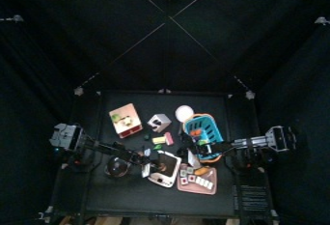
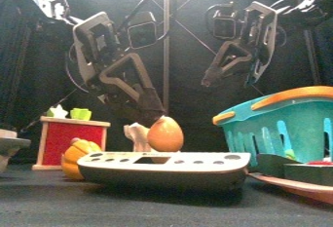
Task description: Place eggshell on stove
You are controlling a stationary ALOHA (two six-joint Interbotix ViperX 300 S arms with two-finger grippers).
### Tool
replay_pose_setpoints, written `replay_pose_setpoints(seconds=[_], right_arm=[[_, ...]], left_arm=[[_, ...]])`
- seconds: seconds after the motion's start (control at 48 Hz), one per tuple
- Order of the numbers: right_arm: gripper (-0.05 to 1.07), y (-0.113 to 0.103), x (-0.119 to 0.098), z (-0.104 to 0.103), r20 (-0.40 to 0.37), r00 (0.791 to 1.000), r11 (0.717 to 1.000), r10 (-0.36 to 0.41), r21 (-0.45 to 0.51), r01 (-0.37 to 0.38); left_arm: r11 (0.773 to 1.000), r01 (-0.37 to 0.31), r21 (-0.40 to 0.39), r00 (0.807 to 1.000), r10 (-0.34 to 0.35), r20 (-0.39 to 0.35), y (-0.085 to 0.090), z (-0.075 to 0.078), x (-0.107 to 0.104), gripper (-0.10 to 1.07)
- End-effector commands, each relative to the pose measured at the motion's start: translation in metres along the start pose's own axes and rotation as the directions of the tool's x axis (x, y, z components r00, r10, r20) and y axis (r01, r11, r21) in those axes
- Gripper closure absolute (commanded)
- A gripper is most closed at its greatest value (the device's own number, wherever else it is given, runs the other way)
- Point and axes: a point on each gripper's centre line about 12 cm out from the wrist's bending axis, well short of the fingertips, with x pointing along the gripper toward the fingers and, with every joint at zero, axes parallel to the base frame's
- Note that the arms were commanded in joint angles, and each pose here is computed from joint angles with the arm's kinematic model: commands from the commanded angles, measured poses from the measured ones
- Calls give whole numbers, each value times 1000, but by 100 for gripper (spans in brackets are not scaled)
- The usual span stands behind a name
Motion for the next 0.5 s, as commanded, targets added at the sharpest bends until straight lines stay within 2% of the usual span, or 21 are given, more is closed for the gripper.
replay_pose_setpoints(seconds=[0.0, 0.479], right_arm=[[58, 5, -3, 12, 36, 999, 1000, 18, -1, -18], [58, 5, -2, 12, 36, 999, 1000, 18, -1, -18]], left_arm=[[1000, -2, 20, 1000, 1, 26, -1, 12, -5, 23], [999, -12, 35, 1000, 11, 26, -1, 14, -12, 23]])
